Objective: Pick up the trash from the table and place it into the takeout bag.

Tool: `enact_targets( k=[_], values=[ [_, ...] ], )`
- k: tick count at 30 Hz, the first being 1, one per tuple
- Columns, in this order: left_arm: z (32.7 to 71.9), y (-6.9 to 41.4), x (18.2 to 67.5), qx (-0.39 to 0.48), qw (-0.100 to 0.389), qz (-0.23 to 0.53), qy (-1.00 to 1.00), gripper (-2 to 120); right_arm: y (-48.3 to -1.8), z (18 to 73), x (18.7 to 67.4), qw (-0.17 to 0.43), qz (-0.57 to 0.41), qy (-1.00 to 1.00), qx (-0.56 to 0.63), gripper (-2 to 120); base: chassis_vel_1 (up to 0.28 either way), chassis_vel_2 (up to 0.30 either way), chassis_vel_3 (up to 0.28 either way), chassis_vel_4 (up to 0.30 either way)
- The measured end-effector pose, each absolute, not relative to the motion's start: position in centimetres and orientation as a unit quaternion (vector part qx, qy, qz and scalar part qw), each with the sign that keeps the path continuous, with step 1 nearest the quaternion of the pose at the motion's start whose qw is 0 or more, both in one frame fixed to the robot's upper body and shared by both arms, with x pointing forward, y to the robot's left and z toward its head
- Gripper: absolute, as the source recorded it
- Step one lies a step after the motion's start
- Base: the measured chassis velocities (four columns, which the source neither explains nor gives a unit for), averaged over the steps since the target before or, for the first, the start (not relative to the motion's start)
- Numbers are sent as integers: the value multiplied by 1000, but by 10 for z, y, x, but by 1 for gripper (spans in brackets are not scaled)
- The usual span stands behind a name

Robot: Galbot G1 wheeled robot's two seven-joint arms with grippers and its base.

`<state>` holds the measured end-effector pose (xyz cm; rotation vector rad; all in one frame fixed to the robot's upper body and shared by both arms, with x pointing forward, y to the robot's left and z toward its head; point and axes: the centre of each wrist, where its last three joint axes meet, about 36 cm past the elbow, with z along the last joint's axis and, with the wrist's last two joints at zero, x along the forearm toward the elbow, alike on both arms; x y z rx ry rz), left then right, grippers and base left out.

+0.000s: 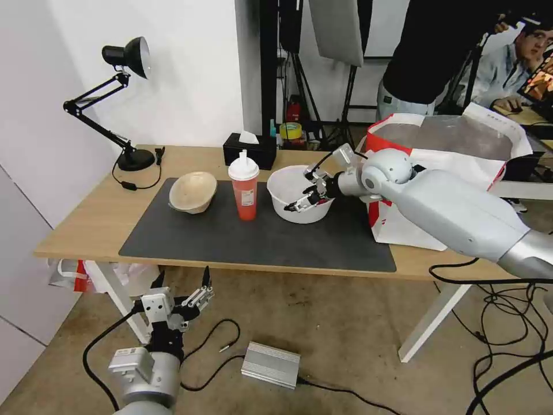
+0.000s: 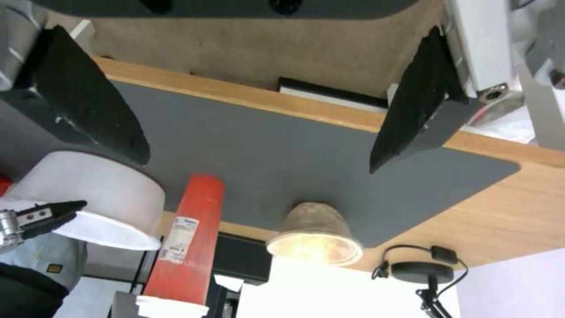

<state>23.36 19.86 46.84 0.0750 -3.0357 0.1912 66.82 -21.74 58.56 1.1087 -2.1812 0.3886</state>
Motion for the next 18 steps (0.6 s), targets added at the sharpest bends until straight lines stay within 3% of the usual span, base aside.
enact_targets(
  k=[18],
  values=[
    [466,197,235,24,51,65,-996,100,-213,574,678,331,153,-827,427,100,0,0,0,0]
  ],
)
